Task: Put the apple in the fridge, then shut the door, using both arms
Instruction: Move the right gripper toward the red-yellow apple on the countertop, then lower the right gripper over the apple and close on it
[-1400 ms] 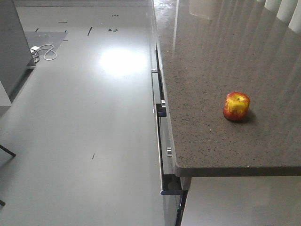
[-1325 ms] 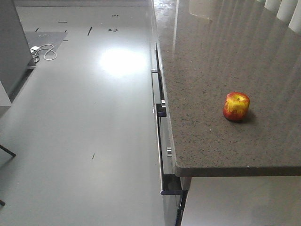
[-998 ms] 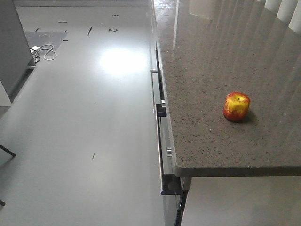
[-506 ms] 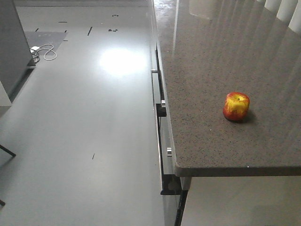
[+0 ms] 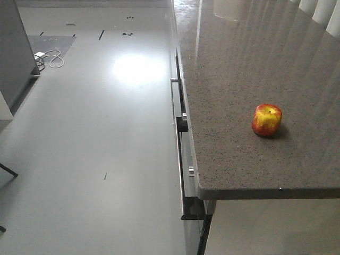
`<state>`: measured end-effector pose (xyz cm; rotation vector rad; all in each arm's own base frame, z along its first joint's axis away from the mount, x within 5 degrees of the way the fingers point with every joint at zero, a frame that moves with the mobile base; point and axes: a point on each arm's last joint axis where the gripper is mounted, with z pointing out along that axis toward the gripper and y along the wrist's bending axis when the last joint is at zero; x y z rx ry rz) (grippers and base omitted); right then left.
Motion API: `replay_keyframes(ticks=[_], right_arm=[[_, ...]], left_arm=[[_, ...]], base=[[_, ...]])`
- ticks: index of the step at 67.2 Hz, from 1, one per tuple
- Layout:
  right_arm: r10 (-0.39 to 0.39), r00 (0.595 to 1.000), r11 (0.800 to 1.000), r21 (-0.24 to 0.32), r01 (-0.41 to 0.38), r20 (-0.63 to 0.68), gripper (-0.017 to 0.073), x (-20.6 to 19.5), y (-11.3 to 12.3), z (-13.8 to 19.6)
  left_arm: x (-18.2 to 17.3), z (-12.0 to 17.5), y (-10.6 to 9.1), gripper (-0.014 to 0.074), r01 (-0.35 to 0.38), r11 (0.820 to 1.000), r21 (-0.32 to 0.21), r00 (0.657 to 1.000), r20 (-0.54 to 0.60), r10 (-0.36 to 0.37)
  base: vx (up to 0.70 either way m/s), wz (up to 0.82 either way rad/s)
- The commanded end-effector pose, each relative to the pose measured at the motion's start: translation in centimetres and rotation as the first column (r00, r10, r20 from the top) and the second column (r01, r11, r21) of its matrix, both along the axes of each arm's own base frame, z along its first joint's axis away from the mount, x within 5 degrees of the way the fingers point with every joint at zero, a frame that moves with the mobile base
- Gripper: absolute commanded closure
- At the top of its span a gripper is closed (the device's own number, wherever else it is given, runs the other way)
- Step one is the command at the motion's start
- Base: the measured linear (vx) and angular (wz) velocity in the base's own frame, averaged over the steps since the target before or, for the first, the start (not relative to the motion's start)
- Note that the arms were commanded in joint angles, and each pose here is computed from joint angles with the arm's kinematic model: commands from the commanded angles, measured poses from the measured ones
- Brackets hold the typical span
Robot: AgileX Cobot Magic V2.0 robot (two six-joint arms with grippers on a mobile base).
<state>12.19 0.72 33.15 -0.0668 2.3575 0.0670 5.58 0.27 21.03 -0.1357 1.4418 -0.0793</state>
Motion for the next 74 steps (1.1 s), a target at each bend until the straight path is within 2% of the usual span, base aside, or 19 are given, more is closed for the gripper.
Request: replay_keyframes(ticks=[1,9,14,32,56,74], right_arm=[[0.047,0.998,0.998,-0.039,-0.046,0.041,0.0059,2.0,0.0,1.0],[0.118,0.993,0.991,-0.066,-0.118,0.003,-0.0093,4.4,0.3,0.6],[0.133,0.991,0.99,-0.047,-0.134,-0.012,-0.0125,5.9,0.6,0.6],[0.14,0.99,0.989,-0.046,-0.142,-0.03,-0.011,12.3,0.7,0.7],[0.108,0.992,0.994,0.008,-0.107,-0.073,-0.0095,19.7,0.8,0.5],[0.08,0.985,0.996,0.038,-0.074,-0.155,-0.0085,24.3,0.9,-1.2]], left_arm=[[-0.3,1.2,0.1,0.06,-0.004,1.0,-0.01,0.995,0.098,0.005],[-0.3,1.2,0.1,0.06,-0.004,1.0,-0.01,0.995,0.098,0.005],[-0.3,1.2,0.1,0.06,-0.004,1.0,-0.01,0.995,0.098,0.005],[-0.3,1.2,0.1,0.06,-0.004,1.0,-0.01,0.995,0.098,0.005],[-0.3,1.2,0.1,0.06,-0.004,1.0,-0.01,0.995,0.098,0.005],[-0.3,1.2,0.1,0.06,-0.004,1.0,-0.01,0.995,0.098,0.005]], base=[[0.0,0.0],[0.0,0.0],[0.0,0.0],[0.0,0.0],[0.0,0.0],[0.0,0.0]])
